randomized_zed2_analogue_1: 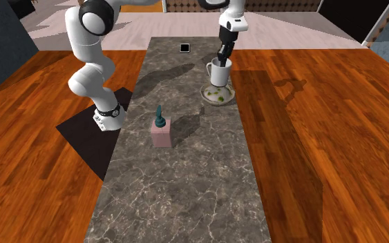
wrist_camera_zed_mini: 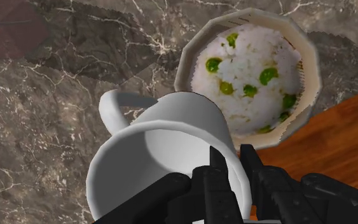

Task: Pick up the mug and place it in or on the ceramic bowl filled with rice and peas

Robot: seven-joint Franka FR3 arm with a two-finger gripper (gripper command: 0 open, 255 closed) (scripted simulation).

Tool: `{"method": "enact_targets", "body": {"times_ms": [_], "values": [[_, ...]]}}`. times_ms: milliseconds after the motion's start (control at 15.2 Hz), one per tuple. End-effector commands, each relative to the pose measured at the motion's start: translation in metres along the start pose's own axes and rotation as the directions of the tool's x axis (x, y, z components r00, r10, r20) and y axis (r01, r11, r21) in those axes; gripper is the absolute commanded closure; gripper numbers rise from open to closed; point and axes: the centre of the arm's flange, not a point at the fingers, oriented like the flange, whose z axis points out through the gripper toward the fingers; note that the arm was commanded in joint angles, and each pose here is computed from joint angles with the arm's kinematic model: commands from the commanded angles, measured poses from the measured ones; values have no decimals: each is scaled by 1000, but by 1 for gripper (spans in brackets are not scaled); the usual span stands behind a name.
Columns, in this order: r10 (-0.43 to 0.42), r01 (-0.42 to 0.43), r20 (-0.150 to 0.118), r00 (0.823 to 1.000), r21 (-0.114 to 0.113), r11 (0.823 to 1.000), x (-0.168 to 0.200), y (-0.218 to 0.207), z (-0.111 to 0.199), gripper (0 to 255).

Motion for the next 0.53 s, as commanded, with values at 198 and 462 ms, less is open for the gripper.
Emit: {"method": "enact_targets", "body": {"times_ms": [198,462], "values": [[2,-2,0,1000,0,1000,-35,-53,-9,255],[2,-2,0,1000,0,1000,-41,-61,6,255]]}}
